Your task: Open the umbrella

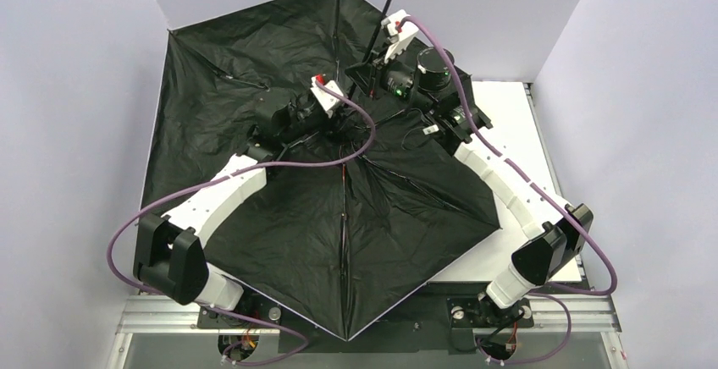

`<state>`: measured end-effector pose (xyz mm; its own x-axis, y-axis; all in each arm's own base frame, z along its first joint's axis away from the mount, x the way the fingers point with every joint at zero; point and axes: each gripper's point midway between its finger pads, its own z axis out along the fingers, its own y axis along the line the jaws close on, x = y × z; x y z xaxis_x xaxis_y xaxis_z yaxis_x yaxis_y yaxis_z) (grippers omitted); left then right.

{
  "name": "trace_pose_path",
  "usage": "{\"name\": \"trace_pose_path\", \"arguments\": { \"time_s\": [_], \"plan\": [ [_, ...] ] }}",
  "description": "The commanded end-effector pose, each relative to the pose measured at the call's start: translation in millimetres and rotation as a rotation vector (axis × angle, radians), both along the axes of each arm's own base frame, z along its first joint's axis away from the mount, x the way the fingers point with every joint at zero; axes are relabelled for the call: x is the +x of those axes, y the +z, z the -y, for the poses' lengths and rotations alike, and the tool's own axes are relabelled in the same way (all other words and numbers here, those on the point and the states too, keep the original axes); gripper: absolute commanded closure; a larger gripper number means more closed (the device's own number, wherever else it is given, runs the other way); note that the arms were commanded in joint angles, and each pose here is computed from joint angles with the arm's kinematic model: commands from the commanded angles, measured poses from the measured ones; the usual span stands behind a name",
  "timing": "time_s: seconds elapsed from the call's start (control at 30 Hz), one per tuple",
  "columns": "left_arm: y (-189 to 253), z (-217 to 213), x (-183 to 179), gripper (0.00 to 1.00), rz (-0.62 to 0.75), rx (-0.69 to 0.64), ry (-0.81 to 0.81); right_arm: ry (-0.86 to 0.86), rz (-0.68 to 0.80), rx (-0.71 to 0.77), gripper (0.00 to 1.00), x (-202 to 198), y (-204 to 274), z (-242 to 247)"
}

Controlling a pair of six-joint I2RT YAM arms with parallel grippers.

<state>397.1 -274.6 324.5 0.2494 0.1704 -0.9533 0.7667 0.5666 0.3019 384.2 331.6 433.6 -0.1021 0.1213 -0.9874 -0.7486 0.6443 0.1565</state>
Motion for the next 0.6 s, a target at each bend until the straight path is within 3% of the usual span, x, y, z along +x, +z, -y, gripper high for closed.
{"name": "trace_pose_path", "arguments": {
  "time_s": [0.0,0.2,0.57],
  "plan": [
    [47.1,7.3,-11.9,0.59,0.08,-0.029,0.005,0.03,0.142,0.083,1.0,-21.9,50.4,3.8],
    [45.9,5.2,-1.6,0.67,0.066,-0.001,0.037,0.029,0.139,0.081,1.0,-24.8,49.7,3.5],
    [-75.9,-30.3,17.3,0.79,-0.139,0.192,0.098,0.027,0.199,0.124,1.0,-37.3,92.6,14.9]
  ]
}}
